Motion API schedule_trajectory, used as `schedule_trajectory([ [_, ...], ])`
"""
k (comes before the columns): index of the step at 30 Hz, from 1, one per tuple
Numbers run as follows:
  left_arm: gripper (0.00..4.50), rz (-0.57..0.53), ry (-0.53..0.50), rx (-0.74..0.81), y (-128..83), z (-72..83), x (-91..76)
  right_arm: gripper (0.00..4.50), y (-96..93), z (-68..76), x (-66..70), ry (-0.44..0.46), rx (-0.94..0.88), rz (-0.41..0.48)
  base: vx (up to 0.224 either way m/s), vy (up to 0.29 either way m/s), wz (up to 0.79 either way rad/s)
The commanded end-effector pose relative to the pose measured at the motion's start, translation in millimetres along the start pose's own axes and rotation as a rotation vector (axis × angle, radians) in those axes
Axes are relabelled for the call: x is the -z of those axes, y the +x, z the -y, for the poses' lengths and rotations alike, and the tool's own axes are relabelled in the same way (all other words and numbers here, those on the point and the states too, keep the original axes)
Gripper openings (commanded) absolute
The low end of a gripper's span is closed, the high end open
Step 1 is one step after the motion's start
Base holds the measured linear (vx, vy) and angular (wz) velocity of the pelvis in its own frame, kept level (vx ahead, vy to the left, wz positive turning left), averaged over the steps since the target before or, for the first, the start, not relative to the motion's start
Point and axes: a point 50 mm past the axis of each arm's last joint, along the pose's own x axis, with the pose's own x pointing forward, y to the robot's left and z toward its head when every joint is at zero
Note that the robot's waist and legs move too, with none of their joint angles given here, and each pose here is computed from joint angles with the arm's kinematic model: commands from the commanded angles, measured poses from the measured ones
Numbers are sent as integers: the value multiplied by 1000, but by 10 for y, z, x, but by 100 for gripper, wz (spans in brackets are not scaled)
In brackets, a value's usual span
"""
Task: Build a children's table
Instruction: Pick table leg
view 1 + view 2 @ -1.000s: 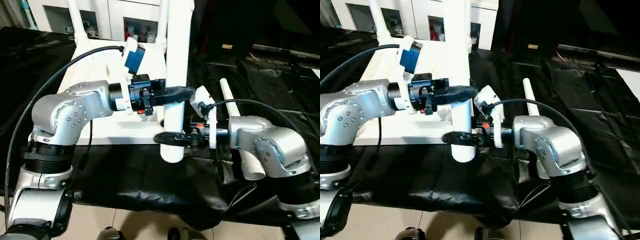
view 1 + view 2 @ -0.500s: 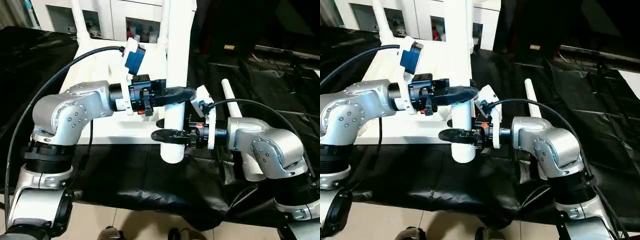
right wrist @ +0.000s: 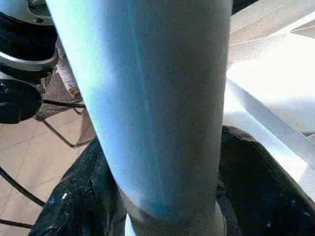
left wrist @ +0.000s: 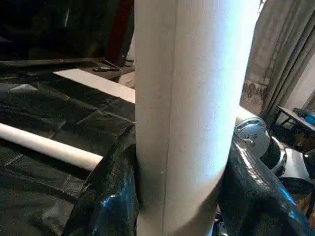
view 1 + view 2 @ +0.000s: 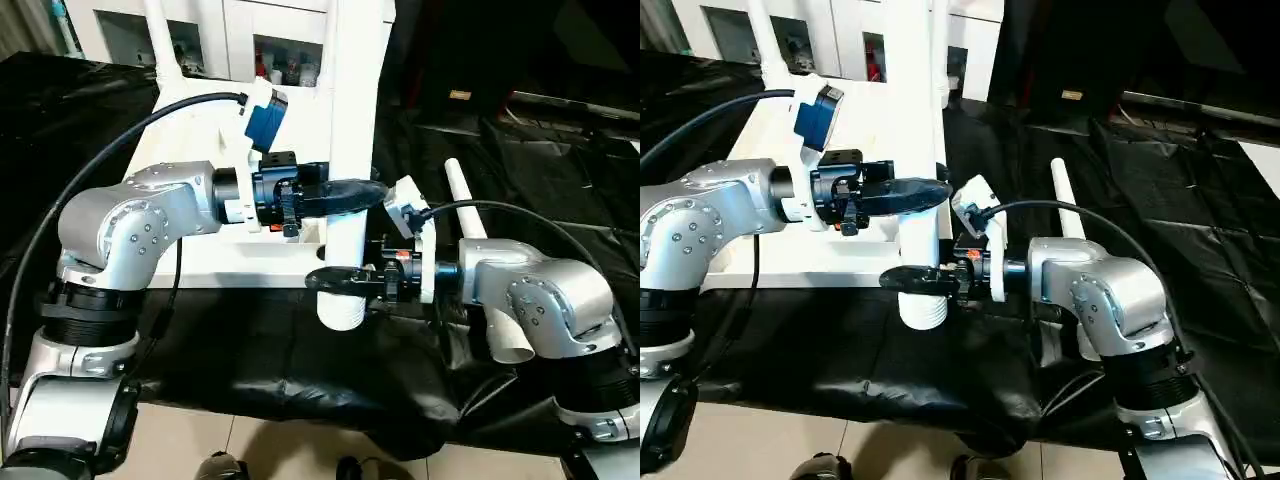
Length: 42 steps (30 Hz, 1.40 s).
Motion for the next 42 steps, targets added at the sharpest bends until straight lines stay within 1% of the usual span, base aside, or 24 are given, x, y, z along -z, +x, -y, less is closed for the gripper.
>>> schedule_trajectory([
  [1, 184, 2, 34, 55, 48, 76, -54, 294, -95, 53, 1, 21, 41, 7, 0, 0, 0],
  [2, 184, 2, 34, 56, 49, 77, -54, 294, -92, 54, 3, 24, 41, 9, 0, 0, 0],
  [4, 184, 3, 35, 60, 51, 80, -55, 266, -79, 54, 9, 39, 37, 15, 0, 0, 0],
  [7, 184, 5, 35, 63, 54, 81, -57, 259, -73, 58, 10, 49, 36, 23, 0, 0, 0],
  [9, 184, 6, 34, 64, 56, 82, -57, 227, -72, 58, 9, 52, 34, 29, 0, 0, 0],
  [18, 184, 9, 40, 36, 46, 57, -46, 209, -84, 77, 5, 59, 46, 47, 0, 0, 0],
  [19, 240, 25, -4, 23, 43, 34, -43, 208, -90, 80, 4, 60, 49, 50, 0, 0, 0],
  [23, 260, 75, -17, -5, 22, 3, -76, 206, -100, 86, -2, 61, 62, 71, 0, 0, 0],
  [24, 283, 129, -1, -32, 15, -16, -106, 196, -106, 95, -9, 63, 77, 89, 0, 0, 0],
  [25, 289, 154, 5, -46, 13, -25, -120, 194, -108, 99, -12, 64, 83, 98, 0, 0, 0],
  [26, 291, 239, 11, -67, 1, -47, -163, 193, -113, 108, -25, 69, 99, 129, 0, 0, 0],
  [27, 291, 396, -2, -72, -33, -70, -241, 192, -124, 126, -47, 79, 125, 182, 0, 0, 0],
  [28, 291, 420, -7, -73, -40, -75, -251, 192, -127, 129, -50, 81, 129, 189, 0, 0, 0],
  [30, 291, 644, -83, -67, -154, -118, -352, 189, -163, 186, -73, 84, 199, 256, 0, 0, 0],
  [31, 291, 651, -86, -66, -159, -119, -355, 189, -165, 188, -73, 84, 202, 258, 0, 0, 0],
  [32, 291, 724, -108, -50, -221, -125, -378, 188, -187, 226, -75, 81, 248, 283, 0, 0, 0],
  [33, 291, 752, -106, -34, -254, -117, -382, 188, -197, 243, -74, 80, 270, 297, 0, 0, 0],
  [35, 291, 755, -120, -21, -285, -119, -357, 188, -213, 268, -68, 81, 300, 310, 0, 0, 0],
  [36, 291, 704, -102, -33, -282, -126, -308, 188, -222, 293, -50, 63, 337, 295, 0, 0, 0],
  [37, 291, 616, -80, -52, -272, -138, -225, 188, -233, 323, -24, 38, 380, 273, 0, 0, 0],
  [39, 291, 260, 61, -171, -213, -227, 118, 188, -258, 387, 24, -73, 476, 250, 0, 0, 0],
  [40, 291, 122, 105, -189, -206, -249, 249, 188, -264, 404, 50, -94, 499, 226, 0, 0, 0],
  [41, 291, 10, 151, -200, -207, -267, 357, 188, -268, 421, 75, -112, 520, 202, 0, 0, 0],
  [42, 291, -35, 174, -204, -208, -275, 401, 187, -270, 429, 84, -116, 529, 194, 0, 0, 0],
])
